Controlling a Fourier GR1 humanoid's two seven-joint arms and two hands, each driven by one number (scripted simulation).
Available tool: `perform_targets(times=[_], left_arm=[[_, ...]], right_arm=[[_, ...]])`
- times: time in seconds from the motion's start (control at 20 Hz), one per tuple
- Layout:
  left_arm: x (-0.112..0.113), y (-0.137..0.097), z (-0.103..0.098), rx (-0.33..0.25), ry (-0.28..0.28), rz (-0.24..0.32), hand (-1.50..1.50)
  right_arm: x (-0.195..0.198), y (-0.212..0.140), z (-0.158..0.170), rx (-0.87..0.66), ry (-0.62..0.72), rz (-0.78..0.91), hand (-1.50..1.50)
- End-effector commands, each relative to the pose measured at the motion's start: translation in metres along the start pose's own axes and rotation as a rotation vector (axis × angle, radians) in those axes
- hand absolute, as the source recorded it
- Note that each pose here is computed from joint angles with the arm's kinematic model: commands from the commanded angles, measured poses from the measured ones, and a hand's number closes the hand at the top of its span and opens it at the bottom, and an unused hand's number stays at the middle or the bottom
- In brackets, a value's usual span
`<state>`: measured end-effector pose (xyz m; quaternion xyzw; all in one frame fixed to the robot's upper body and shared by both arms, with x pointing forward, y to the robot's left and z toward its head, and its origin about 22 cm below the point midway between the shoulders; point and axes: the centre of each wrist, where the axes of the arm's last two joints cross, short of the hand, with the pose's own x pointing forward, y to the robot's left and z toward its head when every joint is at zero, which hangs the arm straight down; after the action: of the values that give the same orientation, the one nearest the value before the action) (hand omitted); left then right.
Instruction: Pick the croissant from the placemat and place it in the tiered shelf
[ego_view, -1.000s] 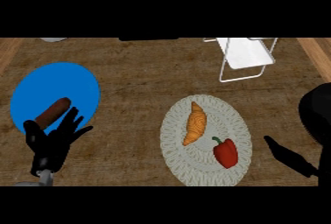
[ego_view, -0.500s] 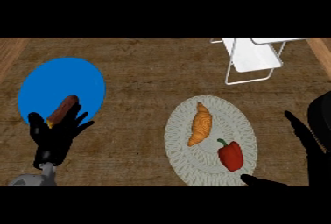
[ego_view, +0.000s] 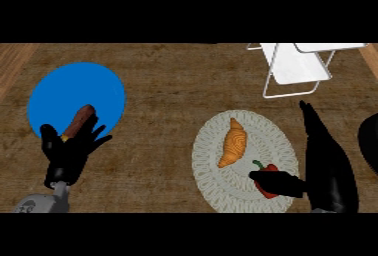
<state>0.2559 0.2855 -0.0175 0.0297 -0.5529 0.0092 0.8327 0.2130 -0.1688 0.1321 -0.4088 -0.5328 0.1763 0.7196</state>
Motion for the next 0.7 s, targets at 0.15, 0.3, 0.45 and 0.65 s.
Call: perform_targets(times=[0.15, 0.3, 0.45, 0.65], left_arm=[[-0.003, 0.005, -0.001, 0.001, 0.059, -0.009, 0.0], [-0.009, 0.004, 0.002, 0.02, 0.056, -0.015, 0.0], [-0.004, 0.004, -0.001, 0.028, 0.056, -0.022, 0.0], [-0.016, 0.002, -0.004, 0.031, 0.063, -0.007, 0.0]], right_arm=[[0.042, 0.042, -0.017, -0.015, 0.268, 0.113, -1.5], [0.052, 0.06, -0.022, 0.056, 0.31, 0.169, -1.5], [0.071, 0.071, -0.029, 0.082, 0.322, 0.213, -1.5], [0.075, 0.083, -0.036, 0.087, 0.354, 0.255, -1.5]])
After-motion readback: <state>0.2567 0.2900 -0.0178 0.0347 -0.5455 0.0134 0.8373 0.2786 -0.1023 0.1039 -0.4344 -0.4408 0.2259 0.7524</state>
